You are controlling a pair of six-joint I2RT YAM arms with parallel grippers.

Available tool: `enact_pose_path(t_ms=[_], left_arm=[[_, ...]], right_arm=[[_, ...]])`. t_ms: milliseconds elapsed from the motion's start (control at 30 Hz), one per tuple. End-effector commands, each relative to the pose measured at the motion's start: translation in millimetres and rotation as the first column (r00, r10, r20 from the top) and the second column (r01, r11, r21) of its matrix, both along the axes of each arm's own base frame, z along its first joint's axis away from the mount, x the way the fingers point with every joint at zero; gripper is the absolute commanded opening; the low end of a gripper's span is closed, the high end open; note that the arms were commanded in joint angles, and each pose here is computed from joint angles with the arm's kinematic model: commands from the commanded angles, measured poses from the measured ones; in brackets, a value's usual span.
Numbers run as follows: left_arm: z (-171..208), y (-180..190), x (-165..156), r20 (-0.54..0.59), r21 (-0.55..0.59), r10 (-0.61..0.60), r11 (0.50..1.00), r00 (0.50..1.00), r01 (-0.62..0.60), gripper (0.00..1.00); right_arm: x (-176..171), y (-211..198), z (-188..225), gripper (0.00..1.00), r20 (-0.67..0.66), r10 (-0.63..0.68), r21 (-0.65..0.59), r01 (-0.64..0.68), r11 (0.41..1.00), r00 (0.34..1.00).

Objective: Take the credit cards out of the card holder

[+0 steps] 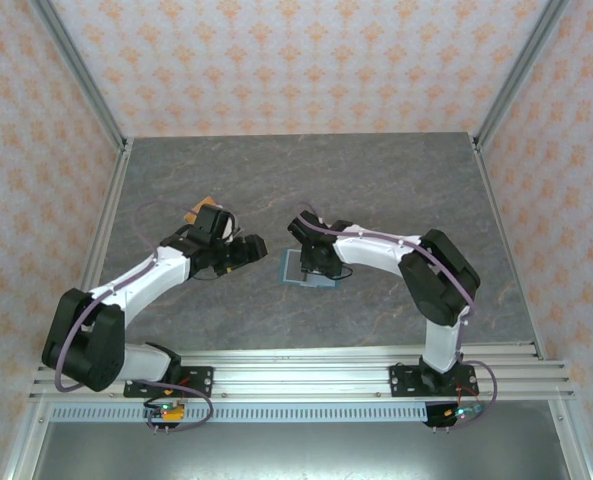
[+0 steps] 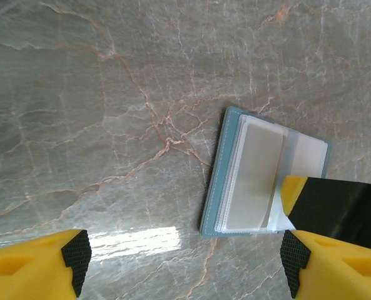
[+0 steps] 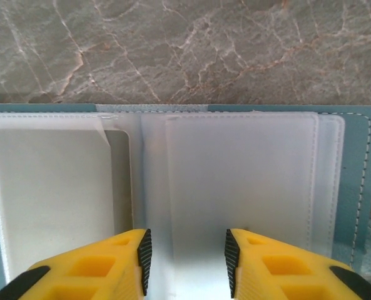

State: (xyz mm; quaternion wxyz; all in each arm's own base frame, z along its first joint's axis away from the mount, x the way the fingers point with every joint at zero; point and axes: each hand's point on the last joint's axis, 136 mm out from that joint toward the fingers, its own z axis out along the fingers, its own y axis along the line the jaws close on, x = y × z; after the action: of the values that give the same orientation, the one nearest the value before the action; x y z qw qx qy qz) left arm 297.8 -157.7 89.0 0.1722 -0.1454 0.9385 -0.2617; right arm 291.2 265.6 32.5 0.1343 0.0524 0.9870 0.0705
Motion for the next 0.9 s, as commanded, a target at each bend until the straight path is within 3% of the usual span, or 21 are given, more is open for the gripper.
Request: enact_pose_path(t_ms=[0, 167, 300, 667, 867], left_arm=[[7.0, -7.8, 13.3, 0.031, -0.016, 0.029, 0.999, 0.999, -0.028, 0.82], [-1.2, -16.5, 16.5, 0.000, -0.031, 0.042, 0.999, 0.999, -0.042, 0.79], [-8.2, -27.3, 16.5, -0.024, -0.044, 0.027, 0.999, 0.999, -0.028, 0.74], [-20.0, -65.6, 18.2, -0.077, -0.101, -0.096, 0.991, 0.992, 0.088, 0.47], [-27.7, -82.6, 15.2, -0.100, -0.114, -0.145, 0.984, 0.984, 0.134, 0.38]], right_arm=[[1.5, 3.3, 18.9, 0.43, 0.040, 0.025, 0.032, -0.026, 0.999, 0.999], [-1.3, 3.8, 5.4, 0.51, 0.009, 0.027, 0.022, -0.027, 0.999, 1.000], [-3.0, -0.1, -5.7, 0.51, -0.016, 0.032, -0.017, -0.033, 0.999, 0.999], [-10.3, -17.9, -30.2, 0.43, -0.053, 0.029, -0.114, -0.035, 0.993, 0.998], [-12.2, -22.0, -35.8, 0.39, -0.057, 0.020, -0.127, -0.028, 0.992, 0.998]])
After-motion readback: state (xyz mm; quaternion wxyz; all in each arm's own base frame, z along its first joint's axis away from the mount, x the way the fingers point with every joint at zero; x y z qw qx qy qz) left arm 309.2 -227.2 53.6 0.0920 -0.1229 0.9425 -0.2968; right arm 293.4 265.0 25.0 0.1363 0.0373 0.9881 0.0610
